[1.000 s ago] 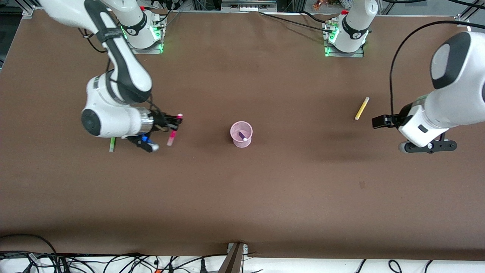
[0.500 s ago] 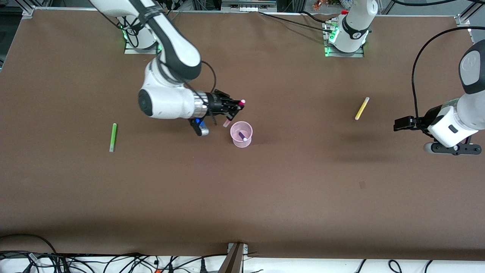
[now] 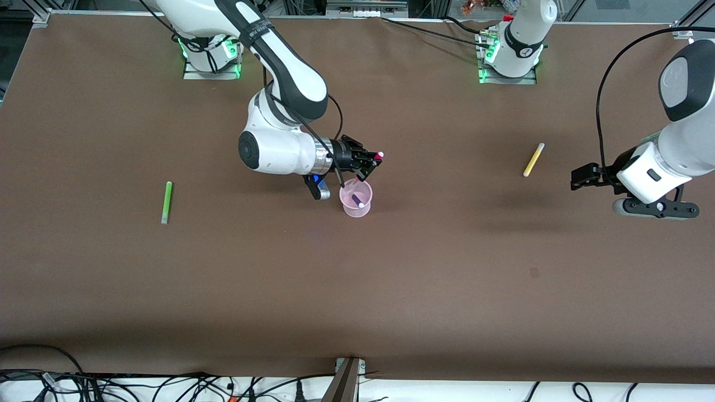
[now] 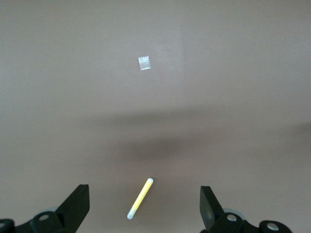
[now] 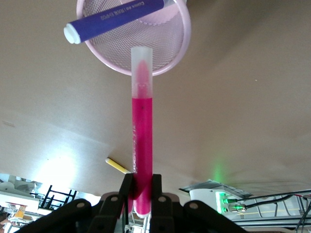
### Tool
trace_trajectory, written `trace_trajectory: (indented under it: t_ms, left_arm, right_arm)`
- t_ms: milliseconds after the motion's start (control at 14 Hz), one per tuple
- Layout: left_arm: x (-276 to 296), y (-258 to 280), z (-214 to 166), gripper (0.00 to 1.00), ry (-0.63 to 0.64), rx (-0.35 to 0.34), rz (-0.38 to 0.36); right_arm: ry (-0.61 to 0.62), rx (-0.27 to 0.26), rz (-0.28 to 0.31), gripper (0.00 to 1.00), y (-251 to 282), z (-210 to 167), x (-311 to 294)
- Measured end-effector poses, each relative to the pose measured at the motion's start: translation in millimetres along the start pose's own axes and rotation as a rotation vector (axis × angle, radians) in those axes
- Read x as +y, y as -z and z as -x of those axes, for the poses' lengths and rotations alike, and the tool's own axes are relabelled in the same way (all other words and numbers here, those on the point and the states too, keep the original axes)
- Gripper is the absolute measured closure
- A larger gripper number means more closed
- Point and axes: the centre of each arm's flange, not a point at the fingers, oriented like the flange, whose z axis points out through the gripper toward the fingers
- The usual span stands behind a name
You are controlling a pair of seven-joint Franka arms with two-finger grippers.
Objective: Organize pens into pink holder with both arms
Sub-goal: 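Drop the pink marker into the cup with the right gripper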
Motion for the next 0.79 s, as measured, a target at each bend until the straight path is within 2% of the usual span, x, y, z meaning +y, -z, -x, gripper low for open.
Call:
trace_trajectory:
  t_ms: [429, 786]
  left_arm:
    - [1, 0, 0, 0.00, -0.002, 0.001, 0.000]
    - [2, -1, 0, 0.00, -0.003, 0.001, 0.000]
  right_arm:
    - [0.017, 0.026, 0.019, 0.82, -22, -12, -4]
    - [0.062, 0.094, 0.027, 0.80, -11, -27, -11]
